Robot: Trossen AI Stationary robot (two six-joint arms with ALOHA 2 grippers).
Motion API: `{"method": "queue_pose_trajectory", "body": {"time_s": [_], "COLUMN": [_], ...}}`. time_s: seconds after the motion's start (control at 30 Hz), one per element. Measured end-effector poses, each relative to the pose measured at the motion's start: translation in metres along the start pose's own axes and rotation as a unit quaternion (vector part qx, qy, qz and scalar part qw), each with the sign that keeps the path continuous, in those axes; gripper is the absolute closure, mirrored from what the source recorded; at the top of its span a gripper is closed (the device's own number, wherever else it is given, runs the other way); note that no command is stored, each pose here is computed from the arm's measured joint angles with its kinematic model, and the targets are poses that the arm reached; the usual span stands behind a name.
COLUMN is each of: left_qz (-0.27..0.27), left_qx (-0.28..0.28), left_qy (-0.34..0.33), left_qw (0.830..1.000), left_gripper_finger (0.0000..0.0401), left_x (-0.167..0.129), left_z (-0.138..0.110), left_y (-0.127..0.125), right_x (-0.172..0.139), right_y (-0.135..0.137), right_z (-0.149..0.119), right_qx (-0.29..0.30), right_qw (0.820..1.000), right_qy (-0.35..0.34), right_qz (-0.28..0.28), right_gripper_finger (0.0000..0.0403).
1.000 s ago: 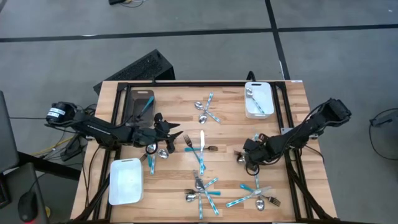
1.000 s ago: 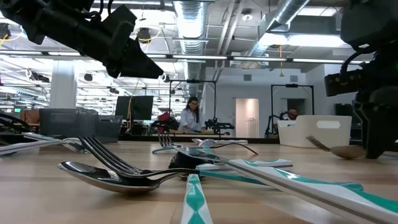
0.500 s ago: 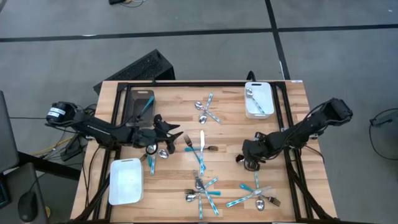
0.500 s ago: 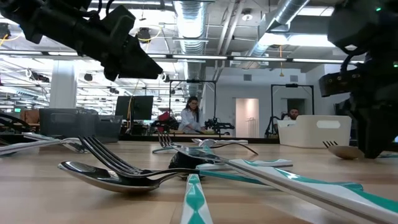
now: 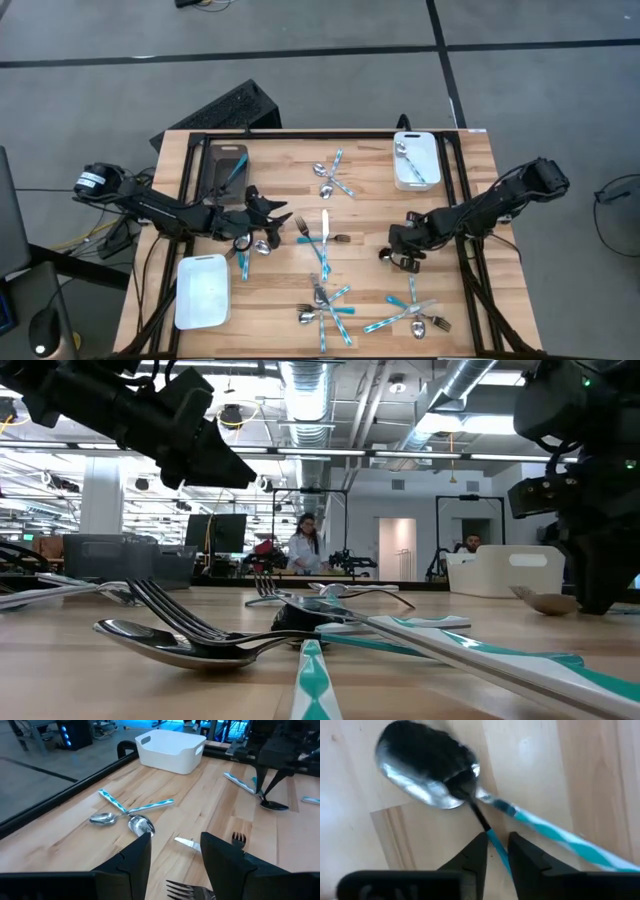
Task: Sort silverware by color (type)
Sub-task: Put the blue fork into the black bin
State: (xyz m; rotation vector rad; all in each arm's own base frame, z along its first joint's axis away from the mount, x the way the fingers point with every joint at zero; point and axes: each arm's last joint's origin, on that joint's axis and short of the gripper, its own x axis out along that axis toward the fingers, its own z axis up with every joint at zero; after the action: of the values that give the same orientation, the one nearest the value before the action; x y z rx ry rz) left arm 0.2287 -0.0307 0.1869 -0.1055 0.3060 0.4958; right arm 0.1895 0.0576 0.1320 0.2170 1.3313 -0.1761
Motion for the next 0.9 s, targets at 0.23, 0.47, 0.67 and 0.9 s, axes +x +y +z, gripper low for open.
{"method": "queue_pose_trajectory", "body": {"time_s": [0.23,0.47,0.67,0.9], "left_qz": [-0.003,-0.03,0.018,0.074], "left_qx": [-0.006,-0.052,-0.08,-0.05], "left_qy": [-0.015,-0.029,-0.034,-0.018], "left_qw": [1.0,0.998,0.996,0.996], "left_gripper_finger": [0.0243,0.0244,0.0244,0.0244], "left_x": [-0.015,-0.048,-0.061,-0.047], "left_z": [0.013,0.026,0.016,-0.006], "left_y": [0.008,0.016,0.008,-0.007], "right_x": [-0.01,-0.023,-0.029,-0.052], "right_y": [0.014,0.023,0.035,0.039], "right_z": [0.0,0.002,0.02,0.067], "right_qx": [0.003,-0.013,-0.042,-0.179], "right_qw": [1.0,0.999,0.985,0.9], "right_qy": [0.018,-0.021,-0.165,-0.397], "right_qz": [0.015,0.03,0.025,0.023], "right_gripper_finger": [0.0382,0.0374,0.0379,0.0377]}}
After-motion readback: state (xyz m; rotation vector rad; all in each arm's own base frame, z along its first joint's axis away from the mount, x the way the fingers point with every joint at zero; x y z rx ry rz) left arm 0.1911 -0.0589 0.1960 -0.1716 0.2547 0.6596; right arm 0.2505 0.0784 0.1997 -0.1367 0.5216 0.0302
